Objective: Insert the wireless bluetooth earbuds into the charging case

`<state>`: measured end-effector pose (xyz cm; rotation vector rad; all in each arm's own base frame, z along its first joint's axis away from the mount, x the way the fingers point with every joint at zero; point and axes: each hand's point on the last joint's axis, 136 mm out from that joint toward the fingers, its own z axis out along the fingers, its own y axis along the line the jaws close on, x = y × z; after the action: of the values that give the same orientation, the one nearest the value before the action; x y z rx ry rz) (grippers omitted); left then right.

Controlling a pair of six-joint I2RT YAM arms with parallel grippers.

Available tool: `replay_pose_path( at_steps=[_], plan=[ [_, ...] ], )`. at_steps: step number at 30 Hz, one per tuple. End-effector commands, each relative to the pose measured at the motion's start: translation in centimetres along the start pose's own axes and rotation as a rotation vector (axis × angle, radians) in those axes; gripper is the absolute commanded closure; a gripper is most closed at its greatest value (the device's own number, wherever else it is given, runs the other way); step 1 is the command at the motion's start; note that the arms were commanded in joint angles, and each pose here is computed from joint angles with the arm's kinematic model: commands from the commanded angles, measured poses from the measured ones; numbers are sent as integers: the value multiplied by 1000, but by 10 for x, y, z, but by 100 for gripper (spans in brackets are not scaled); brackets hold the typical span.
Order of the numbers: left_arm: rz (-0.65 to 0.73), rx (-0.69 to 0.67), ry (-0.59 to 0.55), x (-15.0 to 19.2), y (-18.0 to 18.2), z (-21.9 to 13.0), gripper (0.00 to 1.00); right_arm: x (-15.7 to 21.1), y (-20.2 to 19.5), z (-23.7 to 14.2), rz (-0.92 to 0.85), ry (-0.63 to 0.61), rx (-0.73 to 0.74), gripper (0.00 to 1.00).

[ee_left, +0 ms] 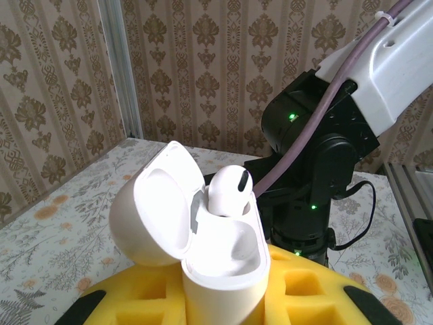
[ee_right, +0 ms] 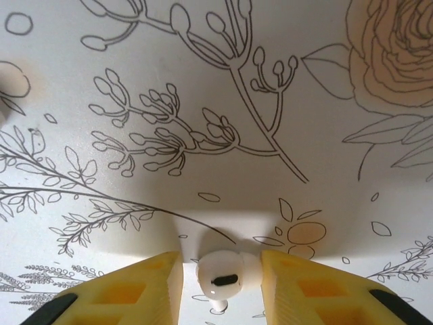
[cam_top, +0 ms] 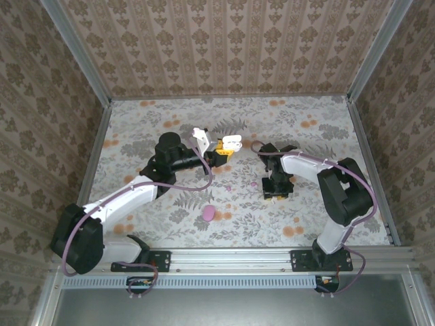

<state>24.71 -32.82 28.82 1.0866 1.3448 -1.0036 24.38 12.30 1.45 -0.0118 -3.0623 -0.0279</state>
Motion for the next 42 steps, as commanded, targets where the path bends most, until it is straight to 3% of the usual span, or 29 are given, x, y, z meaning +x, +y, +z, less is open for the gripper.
replay_pose_path(
  at_steps=[1, 18, 25, 30, 42],
  plan=[
    [0, 0, -11, -7, 1, -2, 93, -2, -5, 5, 3, 14, 24, 64],
    [-3, 0, -11, -7, 1, -1, 93, -2, -8, 8, 7, 14, 34, 74],
    [-5, 4, -8, -6, 1, 0, 93, -7, -6, -12, 9, -44, 13, 74],
    [-9, -5, 1, -2, 3, 1, 93, -14, -5, -53, -1, -138, -3, 74],
    [-23, -45, 15, 8, 15, 19, 93, -43, 15, -206, -25, -546, -179, 71]
  ],
)
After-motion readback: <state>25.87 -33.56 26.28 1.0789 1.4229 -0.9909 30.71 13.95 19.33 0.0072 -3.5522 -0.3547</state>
